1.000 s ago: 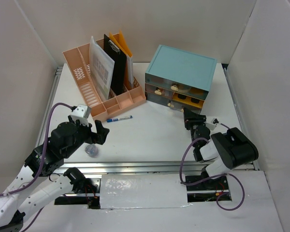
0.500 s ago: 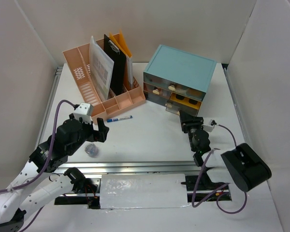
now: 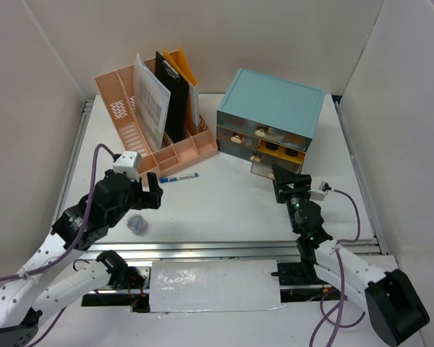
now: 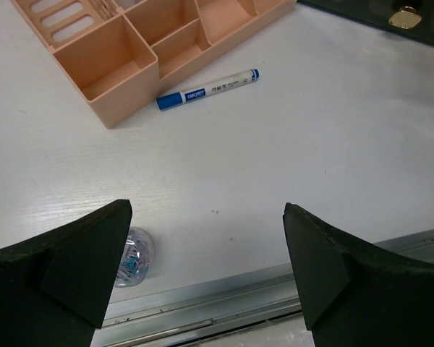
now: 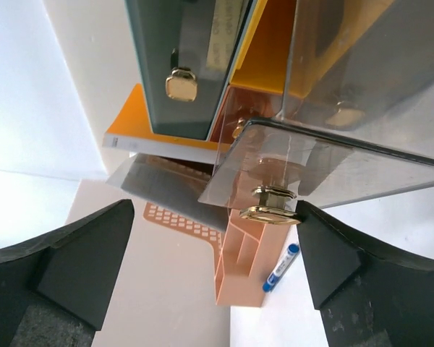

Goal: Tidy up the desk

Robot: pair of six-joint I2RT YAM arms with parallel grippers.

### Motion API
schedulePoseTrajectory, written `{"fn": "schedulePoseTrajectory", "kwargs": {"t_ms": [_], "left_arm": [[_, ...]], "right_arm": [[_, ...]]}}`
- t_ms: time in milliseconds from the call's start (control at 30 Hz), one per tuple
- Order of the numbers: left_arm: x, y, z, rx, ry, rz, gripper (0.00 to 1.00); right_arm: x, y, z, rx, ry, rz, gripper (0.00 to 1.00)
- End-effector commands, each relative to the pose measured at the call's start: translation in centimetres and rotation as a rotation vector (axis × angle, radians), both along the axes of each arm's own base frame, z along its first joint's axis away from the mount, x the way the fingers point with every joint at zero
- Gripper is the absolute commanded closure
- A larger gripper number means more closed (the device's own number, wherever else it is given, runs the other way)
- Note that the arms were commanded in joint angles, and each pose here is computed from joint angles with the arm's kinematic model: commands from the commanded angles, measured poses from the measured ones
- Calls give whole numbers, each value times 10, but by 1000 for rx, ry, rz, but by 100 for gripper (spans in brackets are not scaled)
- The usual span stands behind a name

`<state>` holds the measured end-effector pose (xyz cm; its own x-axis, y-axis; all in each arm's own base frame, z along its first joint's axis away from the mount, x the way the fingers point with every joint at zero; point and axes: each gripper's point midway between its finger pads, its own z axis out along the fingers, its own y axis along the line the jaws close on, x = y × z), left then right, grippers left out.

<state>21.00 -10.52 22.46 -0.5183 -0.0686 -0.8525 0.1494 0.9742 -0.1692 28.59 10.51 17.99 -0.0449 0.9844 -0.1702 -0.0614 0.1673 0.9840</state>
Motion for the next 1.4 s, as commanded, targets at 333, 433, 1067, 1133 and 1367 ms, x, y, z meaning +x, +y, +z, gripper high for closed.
{"fn": "schedulePoseTrajectory", "kwargs": {"t_ms": [333,433,1067,1133,1367], "left_arm": [[23,-6,18,-97,39,95,1],[25,-9,21,-122,33,94,0],[80,-64,-22,-169,203,124,1],[88,-71,-30,-183,230,144,1],[101,-68,-72,-379,361,605,1]], "right_arm": [[-8,11,-33,-70,264,55,0],[-6,17,-51,-111,367,74,0],[-32,107,31,-446,153,583,0],[-44,124,27,-590,151,668,0],[-58,130,74,-729,42,627,0]]}}
